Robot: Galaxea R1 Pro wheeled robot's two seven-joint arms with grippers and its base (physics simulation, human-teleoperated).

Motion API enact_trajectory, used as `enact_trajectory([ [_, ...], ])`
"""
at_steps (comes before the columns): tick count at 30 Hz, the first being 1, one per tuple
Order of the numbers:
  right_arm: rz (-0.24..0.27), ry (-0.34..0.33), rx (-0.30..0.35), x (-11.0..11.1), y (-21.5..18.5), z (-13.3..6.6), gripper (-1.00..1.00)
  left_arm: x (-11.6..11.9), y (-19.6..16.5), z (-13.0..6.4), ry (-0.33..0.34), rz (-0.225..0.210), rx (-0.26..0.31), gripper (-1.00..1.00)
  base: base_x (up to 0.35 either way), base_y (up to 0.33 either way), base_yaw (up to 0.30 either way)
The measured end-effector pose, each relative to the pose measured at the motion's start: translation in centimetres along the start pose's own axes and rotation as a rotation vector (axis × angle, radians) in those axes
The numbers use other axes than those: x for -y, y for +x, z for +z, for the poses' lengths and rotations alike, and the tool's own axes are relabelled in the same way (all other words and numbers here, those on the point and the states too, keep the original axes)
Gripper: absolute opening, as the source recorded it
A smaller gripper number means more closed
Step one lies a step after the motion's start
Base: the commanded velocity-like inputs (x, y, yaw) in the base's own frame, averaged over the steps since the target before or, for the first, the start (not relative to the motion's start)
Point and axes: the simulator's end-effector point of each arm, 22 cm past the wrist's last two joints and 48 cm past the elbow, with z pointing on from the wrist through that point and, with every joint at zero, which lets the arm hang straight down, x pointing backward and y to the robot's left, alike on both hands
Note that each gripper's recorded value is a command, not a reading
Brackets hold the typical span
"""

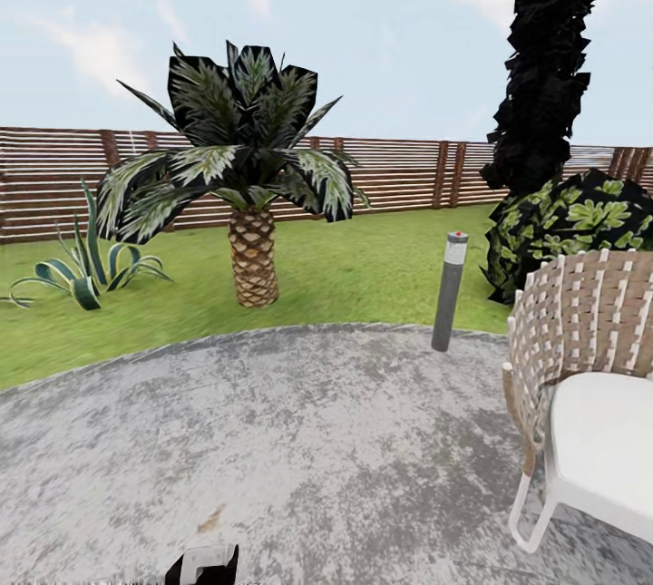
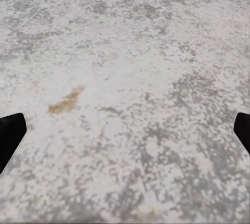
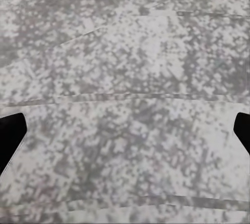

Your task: Pick up the pesticide atomizer in the garden and spray insectifuge to fully cover both potted plants in the garden.

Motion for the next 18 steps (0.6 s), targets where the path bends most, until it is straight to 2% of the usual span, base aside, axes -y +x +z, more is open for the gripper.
enact_trajectory([
  [18, -0.001, -0.002, 0.0, -0.11, 0.0, 0.0, 1.0, 0.04, 0.03, 0.0, 0.001, 0.001, -0.002, 1.0, 0.0, 0.0, 0.249],
])
